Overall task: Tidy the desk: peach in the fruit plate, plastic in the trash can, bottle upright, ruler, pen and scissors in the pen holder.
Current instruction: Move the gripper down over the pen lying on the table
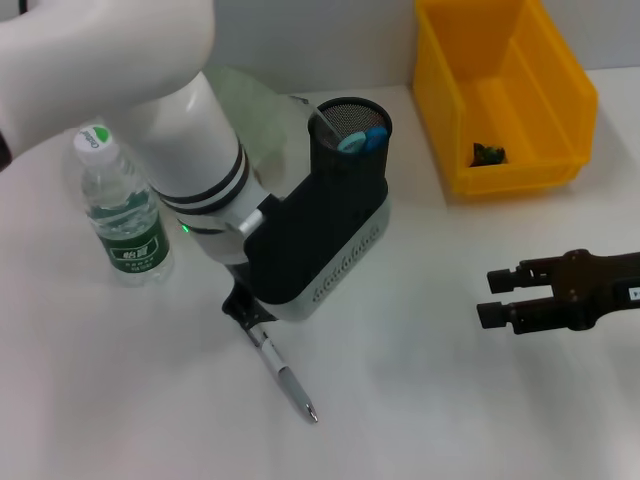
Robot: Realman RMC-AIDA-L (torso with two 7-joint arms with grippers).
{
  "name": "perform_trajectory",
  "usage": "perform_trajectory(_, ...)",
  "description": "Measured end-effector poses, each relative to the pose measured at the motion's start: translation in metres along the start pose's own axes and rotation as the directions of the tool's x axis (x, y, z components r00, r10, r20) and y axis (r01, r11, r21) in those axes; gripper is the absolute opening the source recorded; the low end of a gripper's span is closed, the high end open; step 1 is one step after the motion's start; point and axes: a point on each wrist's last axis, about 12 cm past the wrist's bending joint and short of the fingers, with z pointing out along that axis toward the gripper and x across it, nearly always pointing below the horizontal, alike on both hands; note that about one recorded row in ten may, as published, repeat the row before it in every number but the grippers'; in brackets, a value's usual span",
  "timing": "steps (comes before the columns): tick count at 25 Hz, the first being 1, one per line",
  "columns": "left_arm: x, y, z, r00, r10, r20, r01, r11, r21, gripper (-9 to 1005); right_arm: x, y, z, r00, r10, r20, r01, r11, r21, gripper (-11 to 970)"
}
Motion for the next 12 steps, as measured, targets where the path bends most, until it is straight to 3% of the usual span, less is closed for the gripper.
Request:
perform_trajectory(6, -0.006, 0.0, 0.001, 0.999, -0.017, -0.047, 0.016, 1.0, -0.009, 36, -0.003, -0.001, -0.001, 1.0, -0.006, -0.001, 0.006, 1.0, 0.0, 729)
perform_trajectory(12, -0.015, -0.004, 0.008, 0.993, 0.062, -0.1, -0.059, 0.997, 0.04, 80, -0.004, -0.001, 0.001, 1.0, -0.005, 0.0, 0.005, 1.0, 0.0, 729)
